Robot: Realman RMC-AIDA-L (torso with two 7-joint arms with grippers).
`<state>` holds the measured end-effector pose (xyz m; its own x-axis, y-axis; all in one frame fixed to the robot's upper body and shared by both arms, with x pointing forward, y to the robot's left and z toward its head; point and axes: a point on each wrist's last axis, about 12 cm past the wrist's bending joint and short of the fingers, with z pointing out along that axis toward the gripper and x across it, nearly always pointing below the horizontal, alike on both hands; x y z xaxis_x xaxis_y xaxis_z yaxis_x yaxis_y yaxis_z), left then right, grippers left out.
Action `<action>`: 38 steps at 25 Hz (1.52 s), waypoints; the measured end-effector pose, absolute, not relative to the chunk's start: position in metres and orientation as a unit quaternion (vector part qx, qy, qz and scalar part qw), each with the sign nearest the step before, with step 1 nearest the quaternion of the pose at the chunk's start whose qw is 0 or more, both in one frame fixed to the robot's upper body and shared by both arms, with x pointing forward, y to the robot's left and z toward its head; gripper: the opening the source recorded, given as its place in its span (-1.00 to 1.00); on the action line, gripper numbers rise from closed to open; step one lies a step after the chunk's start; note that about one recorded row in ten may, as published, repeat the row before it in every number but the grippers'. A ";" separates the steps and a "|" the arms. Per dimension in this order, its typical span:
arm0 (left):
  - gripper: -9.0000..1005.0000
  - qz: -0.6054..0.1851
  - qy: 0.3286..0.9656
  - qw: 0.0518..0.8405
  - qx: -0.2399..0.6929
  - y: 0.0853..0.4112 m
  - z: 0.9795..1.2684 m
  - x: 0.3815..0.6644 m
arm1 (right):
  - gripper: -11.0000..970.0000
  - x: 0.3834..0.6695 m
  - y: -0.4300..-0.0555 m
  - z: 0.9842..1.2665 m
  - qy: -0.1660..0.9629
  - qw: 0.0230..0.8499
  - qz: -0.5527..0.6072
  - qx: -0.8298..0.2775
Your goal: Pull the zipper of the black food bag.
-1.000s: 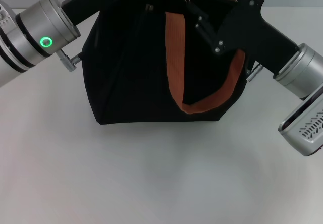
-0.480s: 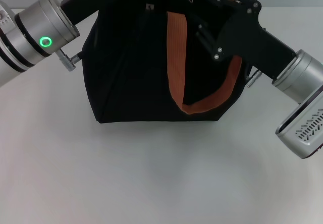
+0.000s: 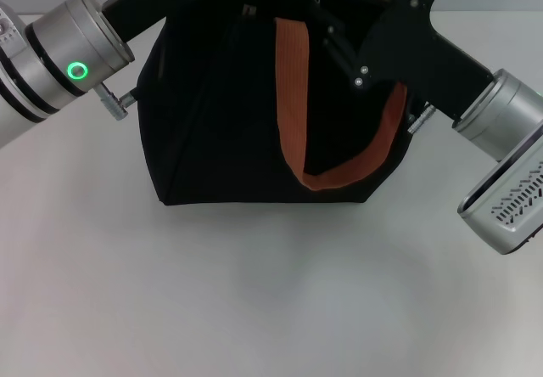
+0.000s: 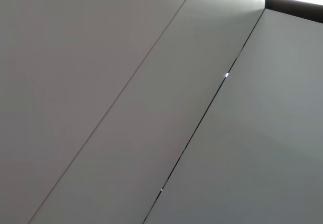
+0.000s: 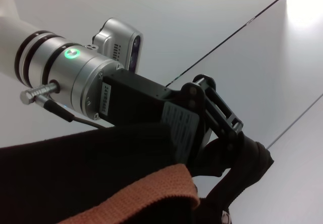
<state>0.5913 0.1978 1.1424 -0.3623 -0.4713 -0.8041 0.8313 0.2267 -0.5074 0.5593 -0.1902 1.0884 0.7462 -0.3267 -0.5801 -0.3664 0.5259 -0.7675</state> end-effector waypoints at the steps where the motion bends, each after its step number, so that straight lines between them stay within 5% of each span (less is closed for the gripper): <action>1: -0.89 -0.601 0.566 0.542 0.159 0.198 1.142 0.591 | -0.24 0.560 -0.190 1.089 0.356 0.798 0.012 -0.487; 38: -0.89 -0.601 0.565 0.543 0.159 0.198 1.142 0.591 | -0.25 0.571 -0.188 1.096 0.353 0.801 -0.003 -0.483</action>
